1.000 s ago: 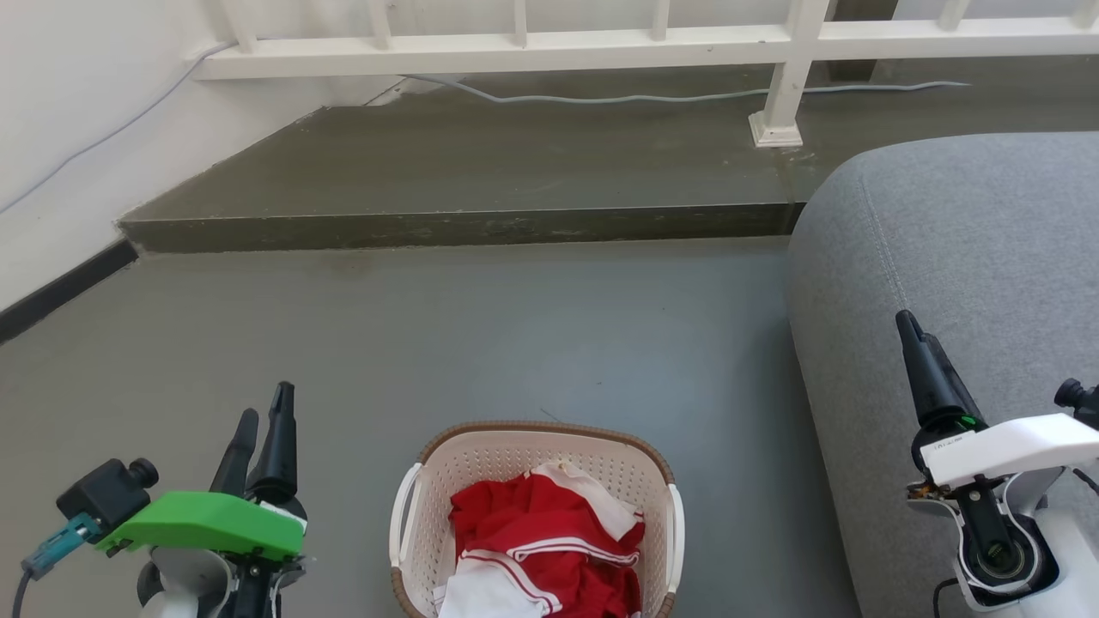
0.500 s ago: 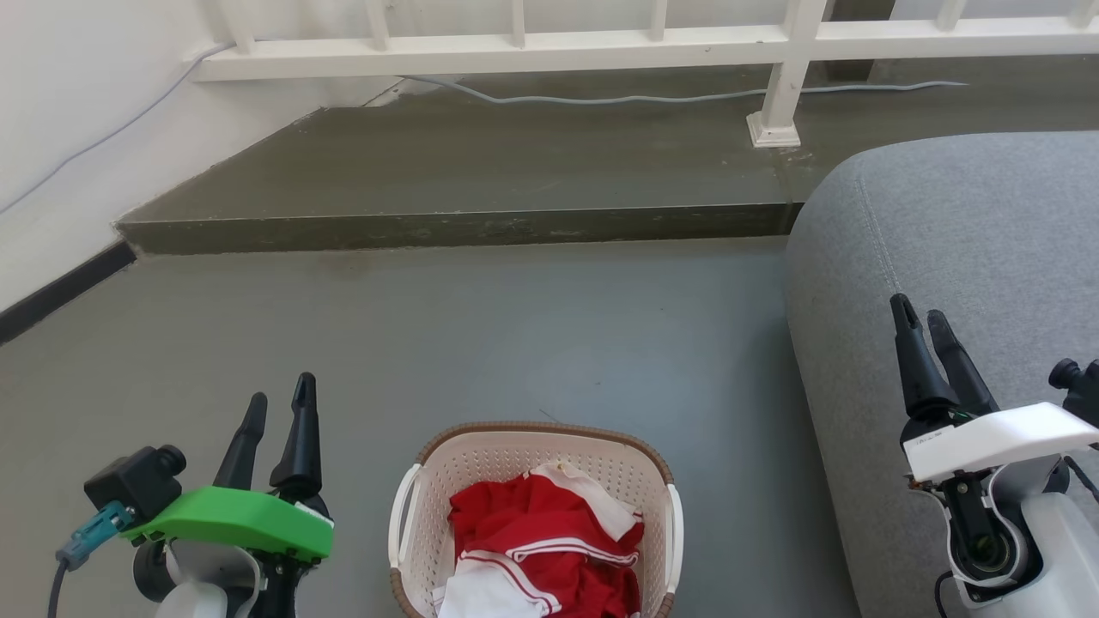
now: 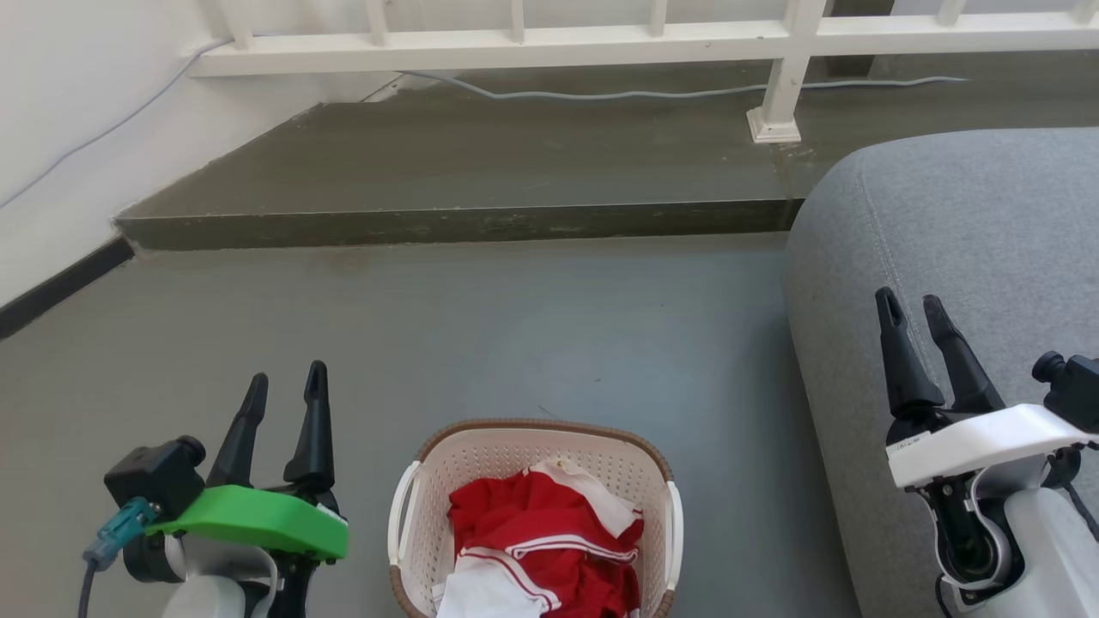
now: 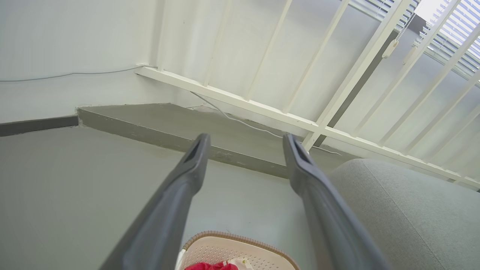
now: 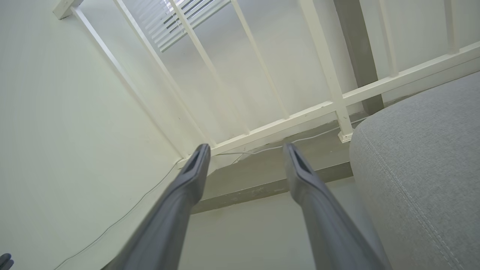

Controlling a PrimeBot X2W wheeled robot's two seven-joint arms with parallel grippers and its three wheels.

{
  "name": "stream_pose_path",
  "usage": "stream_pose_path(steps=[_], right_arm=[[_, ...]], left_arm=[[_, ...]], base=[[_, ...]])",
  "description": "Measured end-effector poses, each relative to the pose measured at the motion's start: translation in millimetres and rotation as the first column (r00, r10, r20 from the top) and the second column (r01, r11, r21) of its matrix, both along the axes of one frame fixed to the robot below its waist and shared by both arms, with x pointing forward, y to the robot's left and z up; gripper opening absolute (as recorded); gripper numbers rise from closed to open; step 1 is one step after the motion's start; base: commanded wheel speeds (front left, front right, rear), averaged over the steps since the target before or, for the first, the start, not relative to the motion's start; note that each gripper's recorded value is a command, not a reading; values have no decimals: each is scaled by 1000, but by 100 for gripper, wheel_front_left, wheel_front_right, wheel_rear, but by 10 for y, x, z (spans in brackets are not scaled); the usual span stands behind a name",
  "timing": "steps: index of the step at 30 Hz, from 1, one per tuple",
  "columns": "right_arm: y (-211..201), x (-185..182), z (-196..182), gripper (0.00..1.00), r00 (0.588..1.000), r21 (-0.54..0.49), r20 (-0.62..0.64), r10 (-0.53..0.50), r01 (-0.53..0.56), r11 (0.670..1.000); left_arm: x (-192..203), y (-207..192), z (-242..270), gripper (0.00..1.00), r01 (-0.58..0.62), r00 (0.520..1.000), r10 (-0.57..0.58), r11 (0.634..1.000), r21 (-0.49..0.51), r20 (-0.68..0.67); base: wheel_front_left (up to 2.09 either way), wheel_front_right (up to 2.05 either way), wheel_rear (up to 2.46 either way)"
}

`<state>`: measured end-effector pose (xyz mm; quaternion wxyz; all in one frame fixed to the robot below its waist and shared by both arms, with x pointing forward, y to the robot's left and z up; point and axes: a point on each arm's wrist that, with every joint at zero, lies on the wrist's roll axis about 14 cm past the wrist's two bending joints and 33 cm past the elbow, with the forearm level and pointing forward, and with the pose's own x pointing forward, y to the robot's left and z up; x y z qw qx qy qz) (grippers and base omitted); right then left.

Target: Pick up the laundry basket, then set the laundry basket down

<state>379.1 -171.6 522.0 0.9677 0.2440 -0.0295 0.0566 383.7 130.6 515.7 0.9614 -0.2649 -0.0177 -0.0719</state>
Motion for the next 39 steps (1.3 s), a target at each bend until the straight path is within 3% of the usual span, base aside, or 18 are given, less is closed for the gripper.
stream_pose_path(steps=[20,39], right_arm=[[26,4,138,100,994,-234,104,12,13,972],[-62,21,62,100,996,-257,89,-20,42,965]], left_arm=[[35,-154,235,100,14,989,-46,975,222,141],[71,-134,192,100,9,990,-40,973,229,132]], base=[[0,0,0],[0,0,0]])
